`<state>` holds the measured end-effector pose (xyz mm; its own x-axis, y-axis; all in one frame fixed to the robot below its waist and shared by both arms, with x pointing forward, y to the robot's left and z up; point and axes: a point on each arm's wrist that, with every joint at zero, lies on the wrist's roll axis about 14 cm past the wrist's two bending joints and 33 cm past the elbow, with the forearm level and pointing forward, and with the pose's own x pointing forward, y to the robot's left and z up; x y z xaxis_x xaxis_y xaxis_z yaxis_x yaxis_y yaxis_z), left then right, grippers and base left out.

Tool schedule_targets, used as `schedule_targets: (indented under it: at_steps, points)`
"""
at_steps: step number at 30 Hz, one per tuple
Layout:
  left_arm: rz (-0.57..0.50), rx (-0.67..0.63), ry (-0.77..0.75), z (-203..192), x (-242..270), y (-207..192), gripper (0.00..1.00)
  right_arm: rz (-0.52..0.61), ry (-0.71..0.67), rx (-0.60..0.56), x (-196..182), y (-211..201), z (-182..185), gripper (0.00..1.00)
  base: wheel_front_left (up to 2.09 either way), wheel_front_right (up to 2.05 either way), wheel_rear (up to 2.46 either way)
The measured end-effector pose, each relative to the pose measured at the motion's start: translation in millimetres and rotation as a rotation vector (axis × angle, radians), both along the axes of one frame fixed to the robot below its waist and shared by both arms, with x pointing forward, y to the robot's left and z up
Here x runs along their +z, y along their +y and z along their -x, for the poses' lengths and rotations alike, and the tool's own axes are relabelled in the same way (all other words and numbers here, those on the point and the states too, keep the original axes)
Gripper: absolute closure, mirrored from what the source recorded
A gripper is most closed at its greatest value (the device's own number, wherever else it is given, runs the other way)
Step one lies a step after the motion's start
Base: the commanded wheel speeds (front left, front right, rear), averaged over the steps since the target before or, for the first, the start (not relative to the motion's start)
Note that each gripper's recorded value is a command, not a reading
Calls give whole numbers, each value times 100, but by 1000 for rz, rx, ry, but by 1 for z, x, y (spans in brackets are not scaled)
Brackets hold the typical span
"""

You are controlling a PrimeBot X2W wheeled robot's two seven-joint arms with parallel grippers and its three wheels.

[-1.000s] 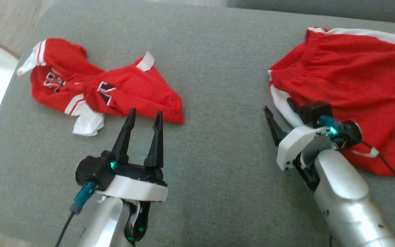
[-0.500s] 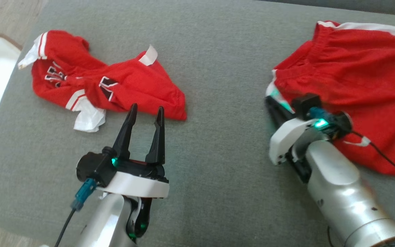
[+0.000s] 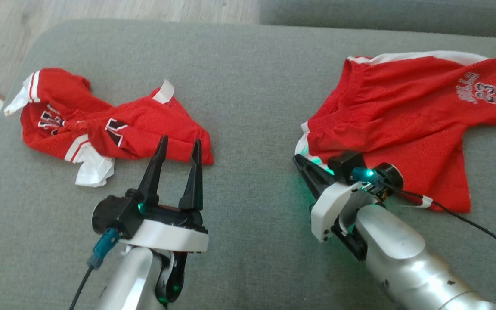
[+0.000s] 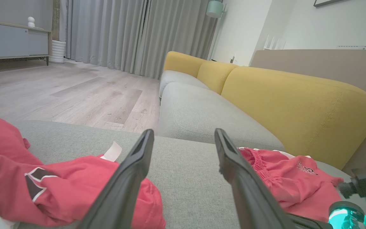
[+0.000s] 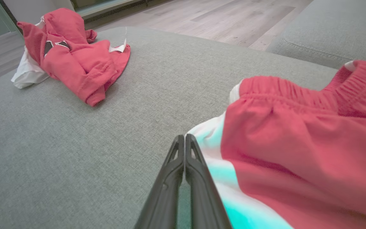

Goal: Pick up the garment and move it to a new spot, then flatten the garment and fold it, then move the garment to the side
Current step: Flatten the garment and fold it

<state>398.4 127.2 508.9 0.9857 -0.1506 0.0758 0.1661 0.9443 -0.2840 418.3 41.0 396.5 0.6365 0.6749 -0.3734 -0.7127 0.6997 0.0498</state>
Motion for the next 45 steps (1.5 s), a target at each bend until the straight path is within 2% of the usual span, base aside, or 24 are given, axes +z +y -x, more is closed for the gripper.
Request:
schedule_targets:
  at_steps: [3, 7, 8, 9, 10, 13, 17, 24, 30, 35, 41, 45]
  points:
    - [-1, -4, -4, 2, 1, -1, 0, -5, -11, 8, 4, 1, 4, 100, 0, 0, 0]
    - [-1, -2, -8, 7, 3, -2, 0, -13, -6, 57, 4, 9, 28, 100, 0, 0, 0]
    - [0, 1, -8, 8, 3, -1, 0, -17, 2, 62, 3, 10, 33, 11, 0, 0, 0]
    - [1, 2, -8, 9, 3, -1, 0, -17, 6, 64, 2, 9, 37, 11, 0, 0, 0]
    - [-3, 0, -10, 11, 3, -2, 0, -17, 7, 62, 3, 8, 39, 0, 0, 0, 0]
    - [-2, -11, -12, 13, 3, -5, 0, -70, -15, 27, 17, 6, 35, 0, 0, 0, 0]
    - [0, -23, -23, 16, 7, -10, 0, -147, -68, -88, 42, -16, 13, 0, 0, 0, 0]
    - [5, -53, -53, 13, 16, -20, 0, -206, -172, -428, 68, -122, -20, 0, 0, 0, 0]
    - [10, -91, -45, 13, 13, -33, 0, -214, -165, -673, 50, -189, 6, 0, 0, 0, 0]
    - [13, -115, -43, 11, 12, -40, 0, -200, -121, -745, 29, -203, 31, 0, 0, 0, 0]
    - [16, -122, -18, 7, 3, -43, 0, -212, -128, -767, 35, -209, 21, 0, 0, 0, 0]
    - [16, -122, -4, 3, -2, -41, 0, -164, -102, -769, 33, -214, 5, 0, 0, 0, 0]
